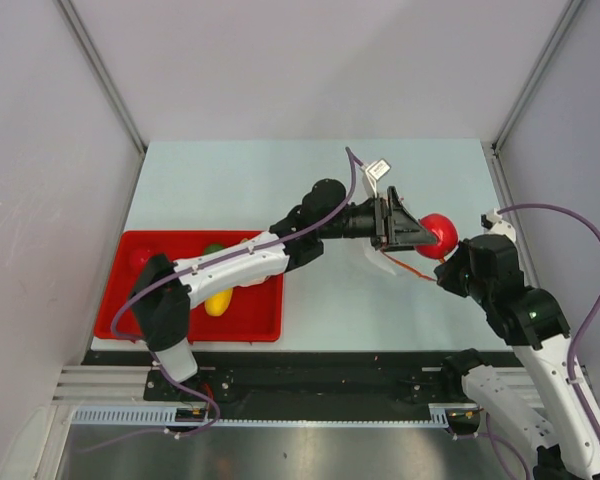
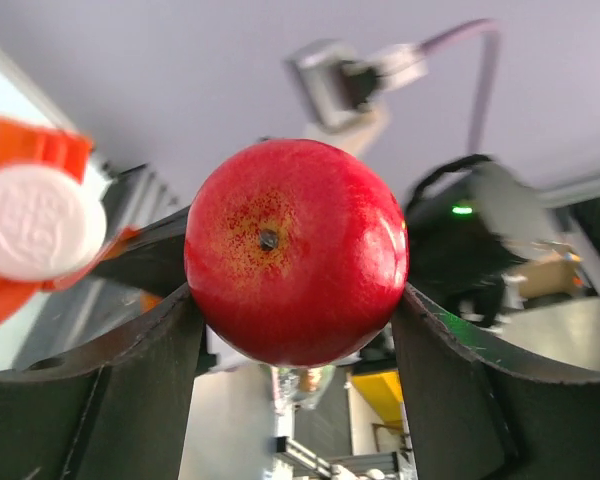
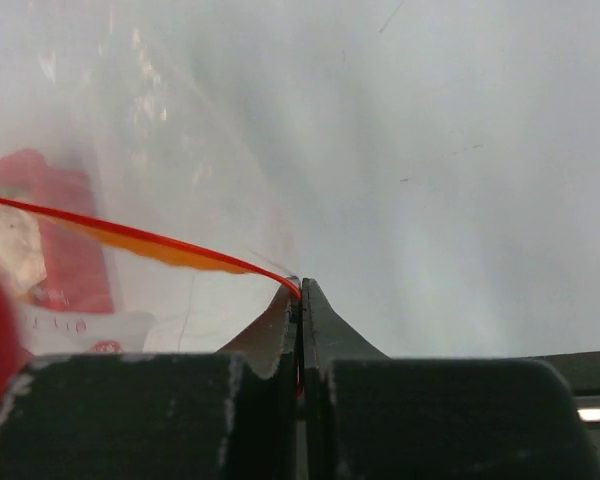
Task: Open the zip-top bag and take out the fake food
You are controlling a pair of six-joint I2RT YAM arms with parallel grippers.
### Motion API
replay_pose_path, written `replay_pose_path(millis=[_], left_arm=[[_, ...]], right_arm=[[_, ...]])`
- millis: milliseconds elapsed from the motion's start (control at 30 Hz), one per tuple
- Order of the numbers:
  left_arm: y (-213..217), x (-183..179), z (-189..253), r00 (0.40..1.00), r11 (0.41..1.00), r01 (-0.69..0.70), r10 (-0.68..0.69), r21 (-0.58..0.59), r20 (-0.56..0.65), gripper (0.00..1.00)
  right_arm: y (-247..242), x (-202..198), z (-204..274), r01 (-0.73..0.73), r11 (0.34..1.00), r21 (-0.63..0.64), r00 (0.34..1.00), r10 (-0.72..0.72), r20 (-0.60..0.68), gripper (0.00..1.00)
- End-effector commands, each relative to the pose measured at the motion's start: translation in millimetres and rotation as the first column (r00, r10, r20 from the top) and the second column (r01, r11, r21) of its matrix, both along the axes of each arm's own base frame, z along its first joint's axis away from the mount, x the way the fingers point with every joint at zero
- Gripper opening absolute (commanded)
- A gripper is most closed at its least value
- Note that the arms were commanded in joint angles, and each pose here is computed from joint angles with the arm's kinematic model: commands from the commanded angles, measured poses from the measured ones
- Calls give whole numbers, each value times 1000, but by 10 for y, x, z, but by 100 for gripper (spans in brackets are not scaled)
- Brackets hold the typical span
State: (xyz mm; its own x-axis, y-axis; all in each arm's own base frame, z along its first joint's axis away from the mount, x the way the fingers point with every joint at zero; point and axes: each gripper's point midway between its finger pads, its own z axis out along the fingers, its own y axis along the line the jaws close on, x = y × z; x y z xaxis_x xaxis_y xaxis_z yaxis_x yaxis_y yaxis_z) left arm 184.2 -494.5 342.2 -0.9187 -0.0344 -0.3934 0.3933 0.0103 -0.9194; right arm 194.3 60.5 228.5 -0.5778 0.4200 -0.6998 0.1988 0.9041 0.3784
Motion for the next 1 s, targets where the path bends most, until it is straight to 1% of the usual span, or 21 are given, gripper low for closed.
replay_pose_path(millis=[0, 200, 233, 367, 433, 467, 500, 533, 567, 600, 633, 667, 700, 733, 767, 800, 833, 867, 900, 933, 967], left_arm=[[184, -12, 790, 996, 968, 45, -26, -245, 82, 0], [348, -329, 912, 969, 929, 202, -144, -309, 199, 0], [390, -376, 982, 961, 914, 224, -149, -339, 232, 0], [467, -476, 986, 956, 891, 266, -196, -367, 216, 0], [532, -511, 964, 960, 900, 252, -187, -355, 207, 0], [543, -487, 913, 960, 914, 232, -160, -334, 230, 0], [547, -453, 834, 965, 931, 201, -135, -303, 226, 0], [535, -397, 627, 977, 965, 161, -127, -206, 170, 0], [621, -382, 630, 962, 977, 130, -83, -171, 260, 0], [649, -272, 606, 962, 991, 49, -13, -128, 272, 0], [720, -173, 259, 960, 999, -9, 0, 31, 280, 0], [844, -122, 259, 950, 994, -74, 47, 76, 308, 0], [950, 67, 169, 934, 969, -199, 143, 147, 326, 0], [1161, 158, -137, 930, 919, -268, 168, 290, 327, 0], [1354, 196, -123, 912, 889, -332, 217, 316, 348, 0], [1557, 345, -312, 882, 816, -434, 297, 383, 366, 0], [1789, 390, -481, 871, 757, -476, 334, 448, 361, 0], [1970, 400, -739, 863, 703, -501, 360, 505, 355, 0], [2173, 378, -706, 834, 673, -550, 408, 495, 372, 0], [2386, 427, -839, 808, 610, -588, 463, 530, 364, 0], [2538, 440, -939, 783, 561, -619, 499, 550, 371, 0]], right_arm=[[-176, -36, -126, 59, 995, -81, 997, -63, -53, 0], [-236, 41, -108, 72, 990, -120, 995, -80, -64, 0], [-242, 59, -97, 77, 990, -121, 995, -85, -58, 0], [-229, 115, -59, 75, 991, -115, 996, -80, -36, 0], [-261, 112, -77, 91, 988, -123, 995, -96, -41, 0], [-280, 116, -70, 97, 987, -132, 994, -103, -37, 0], [-296, 125, -72, 103, 985, -137, 993, -109, -36, 0], [-306, 128, -74, 108, 984, -140, 993, -114, -35, 0], [-325, 137, -62, 116, 983, -145, 992, -121, -29, 0], [-337, 143, -62, 120, 982, -149, 992, -125, -27, 0], [-342, 164, -62, 121, 981, -152, 992, -127, -25, 0], [-343, 176, -56, 115, 981, -158, 992, -121, -23, 0], [-343, 189, -58, 116, 981, -158, 992, -121, -24, 0], [-355, 212, -53, 120, 980, -161, 992, -125, -18, 0], [-363, 221, -49, 117, 979, -169, 992, -122, -17, 0], [-371, 234, -42, 117, 978, -174, 993, -121, -12, 0], [-380, 257, -22, 122, 977, -174, 992, -124, -2, 0], [-389, 271, -9, 123, 976, -178, 992, -124, 3, 0], [-396, 281, 5, 118, 976, -184, 993, -118, 9, 0], [-414, 309, 25, 126, 974, -186, 992, -124, 19, 0], [-427, 323, 38, 130, 974, -187, 991, -128, 25, 0]])
